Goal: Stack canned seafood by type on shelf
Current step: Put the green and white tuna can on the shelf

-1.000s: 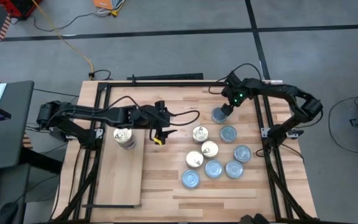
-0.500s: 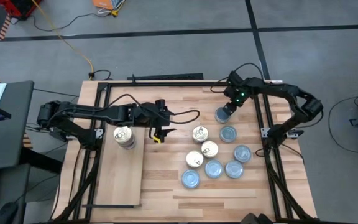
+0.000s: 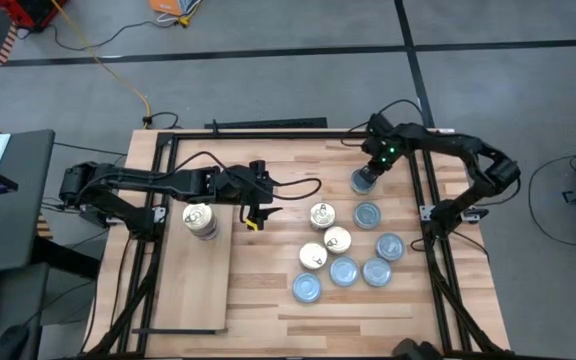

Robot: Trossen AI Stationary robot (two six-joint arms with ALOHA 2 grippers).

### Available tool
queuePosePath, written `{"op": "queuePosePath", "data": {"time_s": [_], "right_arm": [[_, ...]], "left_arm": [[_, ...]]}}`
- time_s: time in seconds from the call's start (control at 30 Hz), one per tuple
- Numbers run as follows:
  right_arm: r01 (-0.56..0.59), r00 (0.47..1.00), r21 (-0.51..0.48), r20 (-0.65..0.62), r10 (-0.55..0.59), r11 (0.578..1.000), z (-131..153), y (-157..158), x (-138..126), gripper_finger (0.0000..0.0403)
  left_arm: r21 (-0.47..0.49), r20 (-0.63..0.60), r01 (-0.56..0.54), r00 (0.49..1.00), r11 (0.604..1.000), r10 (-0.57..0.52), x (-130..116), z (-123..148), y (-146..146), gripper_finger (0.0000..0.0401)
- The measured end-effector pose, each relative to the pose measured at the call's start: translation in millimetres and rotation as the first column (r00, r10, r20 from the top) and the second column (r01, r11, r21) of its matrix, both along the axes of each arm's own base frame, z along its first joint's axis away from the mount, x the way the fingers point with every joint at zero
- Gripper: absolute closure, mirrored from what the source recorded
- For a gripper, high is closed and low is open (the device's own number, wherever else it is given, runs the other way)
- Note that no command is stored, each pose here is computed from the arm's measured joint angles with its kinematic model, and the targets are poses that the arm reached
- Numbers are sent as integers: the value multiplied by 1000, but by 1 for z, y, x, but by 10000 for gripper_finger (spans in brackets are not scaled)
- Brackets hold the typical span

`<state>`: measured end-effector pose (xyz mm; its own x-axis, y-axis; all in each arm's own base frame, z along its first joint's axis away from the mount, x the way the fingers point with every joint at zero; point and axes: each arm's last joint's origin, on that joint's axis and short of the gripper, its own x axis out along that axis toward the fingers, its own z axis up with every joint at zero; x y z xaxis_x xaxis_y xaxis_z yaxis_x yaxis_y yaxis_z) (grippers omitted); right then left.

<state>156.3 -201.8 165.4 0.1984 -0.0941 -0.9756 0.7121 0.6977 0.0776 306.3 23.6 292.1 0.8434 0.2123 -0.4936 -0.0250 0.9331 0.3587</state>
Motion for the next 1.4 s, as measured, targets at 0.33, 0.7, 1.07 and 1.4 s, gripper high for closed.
{"op": "queuePosePath", "data": {"time_s": [0.33, 0.7, 1.07, 1.4], "right_arm": [[95, 993, 55, 64, -98, 994, 0, -18, -29, 391], [133, 987, 57, 85, -137, 989, 0, -22, -32, 391], [74, 982, 78, 171, -87, 994, 2, -2, 8, 284], [-50, 958, -9, 281, 51, 999, 23, 23, 60, 243]], "left_arm": [[17, 12, 15, 1000, 1000, -15, 1, 1, 0, 113], [17, 17, 18, 1000, 1000, -18, 1, 2, 0, 113], [54, 5, 34, 999, 998, -35, 1, 2, 1, 113], [53, -5, 17, 1000, 998, -17, 0, 1, 6, 113]]}}
